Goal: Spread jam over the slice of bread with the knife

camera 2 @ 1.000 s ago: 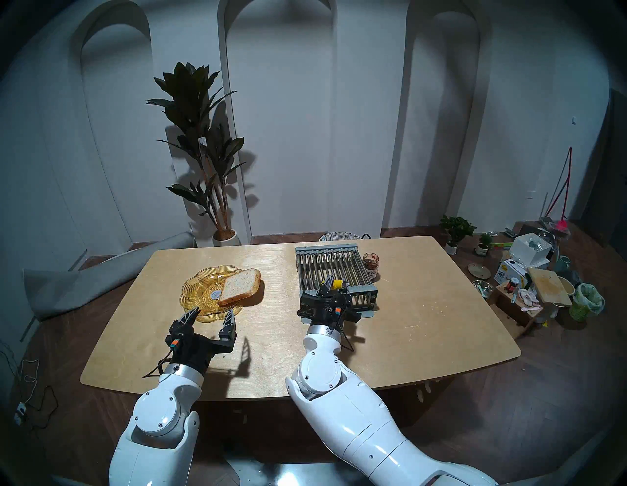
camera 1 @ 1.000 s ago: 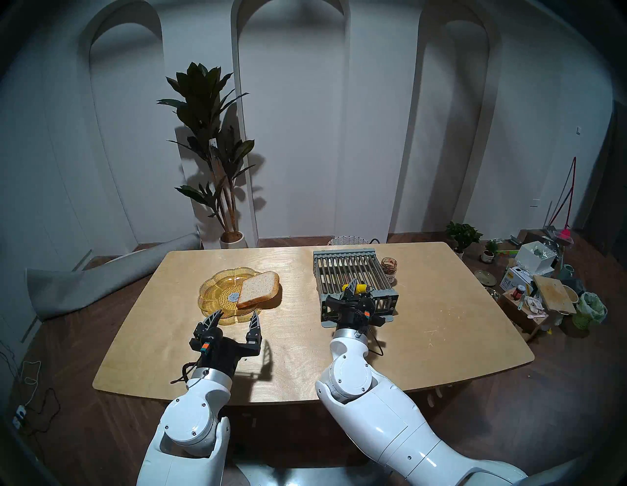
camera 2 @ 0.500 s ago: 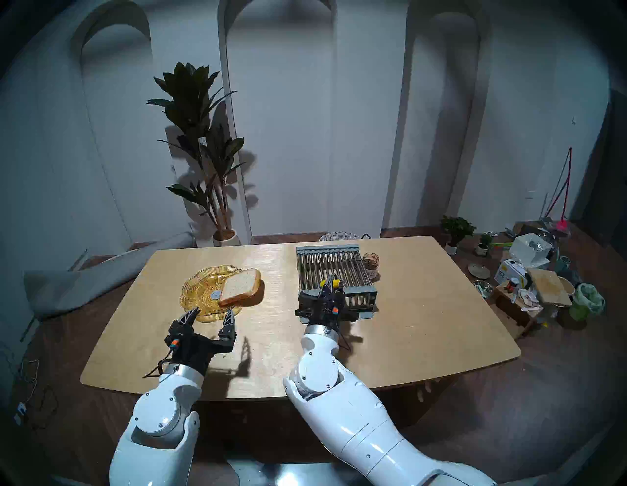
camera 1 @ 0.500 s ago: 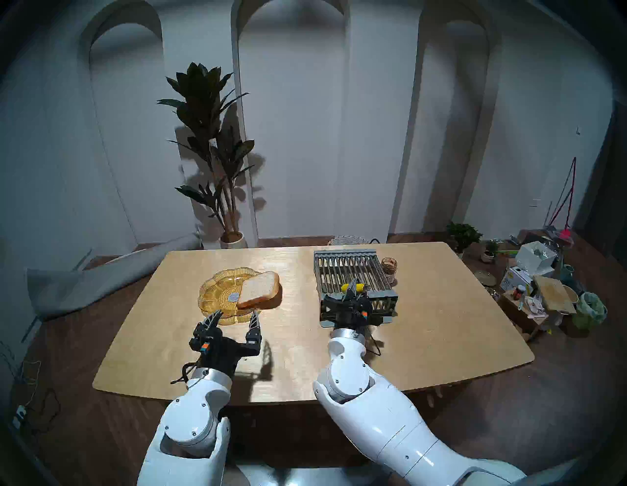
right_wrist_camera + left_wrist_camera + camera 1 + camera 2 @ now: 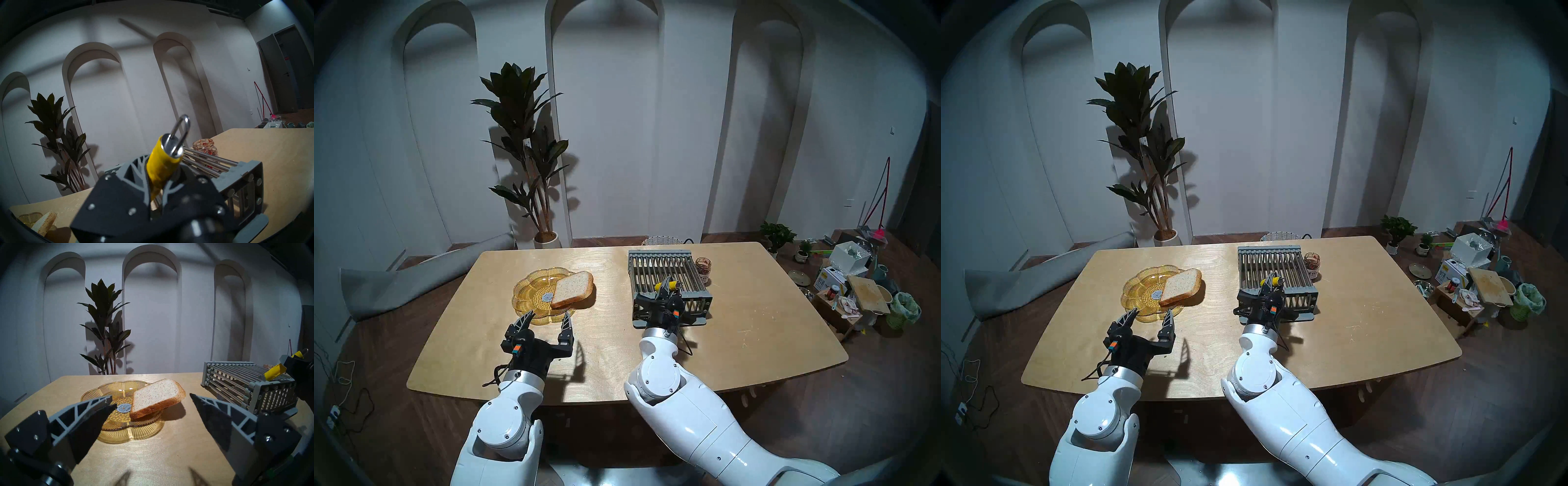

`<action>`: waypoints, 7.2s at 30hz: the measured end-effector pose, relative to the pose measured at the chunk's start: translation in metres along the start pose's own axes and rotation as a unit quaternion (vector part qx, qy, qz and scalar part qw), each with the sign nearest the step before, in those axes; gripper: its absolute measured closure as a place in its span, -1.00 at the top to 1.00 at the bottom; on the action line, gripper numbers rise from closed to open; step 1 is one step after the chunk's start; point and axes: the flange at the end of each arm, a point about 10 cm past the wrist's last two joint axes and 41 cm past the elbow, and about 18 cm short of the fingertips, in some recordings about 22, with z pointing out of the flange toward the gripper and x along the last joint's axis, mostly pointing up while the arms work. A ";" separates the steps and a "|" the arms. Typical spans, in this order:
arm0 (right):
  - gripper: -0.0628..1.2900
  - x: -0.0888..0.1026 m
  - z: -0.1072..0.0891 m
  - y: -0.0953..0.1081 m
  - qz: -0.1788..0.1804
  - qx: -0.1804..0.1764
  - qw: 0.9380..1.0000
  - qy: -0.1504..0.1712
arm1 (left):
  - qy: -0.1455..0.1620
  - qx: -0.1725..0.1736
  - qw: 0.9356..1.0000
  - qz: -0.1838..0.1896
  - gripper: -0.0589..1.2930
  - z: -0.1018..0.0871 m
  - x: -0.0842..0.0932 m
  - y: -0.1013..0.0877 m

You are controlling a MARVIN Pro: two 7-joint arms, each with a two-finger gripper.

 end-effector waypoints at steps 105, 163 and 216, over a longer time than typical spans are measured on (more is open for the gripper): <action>-0.85 0.204 0.109 0.002 -0.147 0.115 0.978 -0.095 | 0.013 -0.026 0.999 -0.019 0.94 0.009 0.007 0.004; -0.85 0.210 0.197 0.075 -0.234 0.154 0.951 -0.131 | 0.003 -0.004 1.000 -0.026 0.94 0.027 0.009 0.049; -0.88 0.144 0.174 0.066 -0.299 0.151 0.931 -0.145 | 0.029 -0.003 1.000 -0.013 0.94 0.021 0.011 0.031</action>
